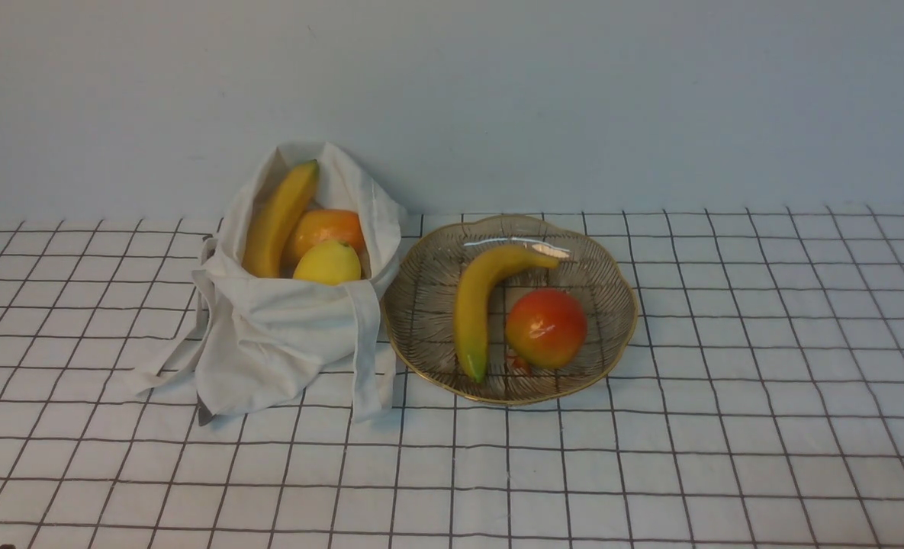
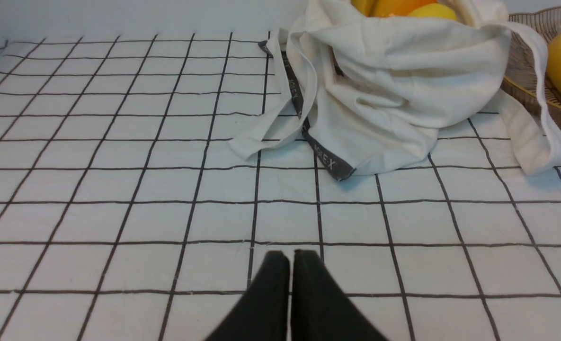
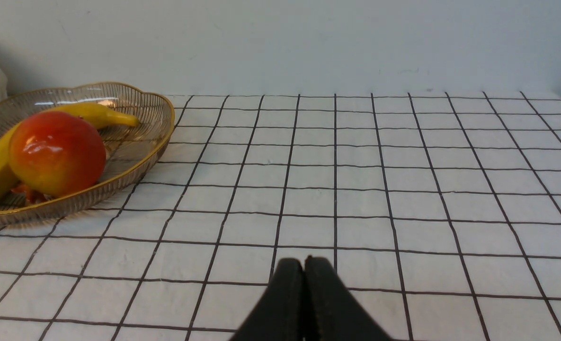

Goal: Take the fruit out of the bag on the white checkered tablecloth and place them on the plate.

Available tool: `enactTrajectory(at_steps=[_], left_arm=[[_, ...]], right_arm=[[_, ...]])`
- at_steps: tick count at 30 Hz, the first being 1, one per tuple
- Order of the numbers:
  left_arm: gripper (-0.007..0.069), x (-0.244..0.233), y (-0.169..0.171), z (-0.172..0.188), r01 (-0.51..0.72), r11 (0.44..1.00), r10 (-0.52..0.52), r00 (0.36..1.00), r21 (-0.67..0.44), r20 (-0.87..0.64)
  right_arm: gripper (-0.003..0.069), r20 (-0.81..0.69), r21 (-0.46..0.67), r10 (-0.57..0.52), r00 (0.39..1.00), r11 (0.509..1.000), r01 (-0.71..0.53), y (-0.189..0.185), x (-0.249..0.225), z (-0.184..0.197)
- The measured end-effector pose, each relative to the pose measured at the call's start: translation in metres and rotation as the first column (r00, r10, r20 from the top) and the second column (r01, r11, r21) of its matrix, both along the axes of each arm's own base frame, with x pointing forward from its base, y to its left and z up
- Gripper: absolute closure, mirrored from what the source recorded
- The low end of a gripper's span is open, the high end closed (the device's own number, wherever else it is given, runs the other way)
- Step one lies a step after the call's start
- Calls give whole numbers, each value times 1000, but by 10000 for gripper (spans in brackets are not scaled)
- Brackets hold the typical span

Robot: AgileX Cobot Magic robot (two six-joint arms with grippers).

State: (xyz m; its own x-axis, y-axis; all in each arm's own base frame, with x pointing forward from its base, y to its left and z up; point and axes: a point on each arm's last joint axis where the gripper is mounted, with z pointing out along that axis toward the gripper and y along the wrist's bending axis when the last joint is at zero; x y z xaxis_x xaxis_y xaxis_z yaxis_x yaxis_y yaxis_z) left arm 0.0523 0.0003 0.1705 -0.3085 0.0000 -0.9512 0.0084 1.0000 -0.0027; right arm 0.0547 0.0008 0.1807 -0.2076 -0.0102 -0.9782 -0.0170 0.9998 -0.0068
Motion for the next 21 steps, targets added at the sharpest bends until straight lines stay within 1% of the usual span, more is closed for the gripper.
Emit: enactTrajectory(at_steps=[4,21], left_arm=[[633,0,1,0,-20,1000,20,1000,-1,0],[633,0,1,0,-19,1000,19,1000,-2,0]], right_arm=[[675,0,0,0,1000,1000,0,0,0,0],[675,0,-1,0,1000,1000,0,0,0,0]])
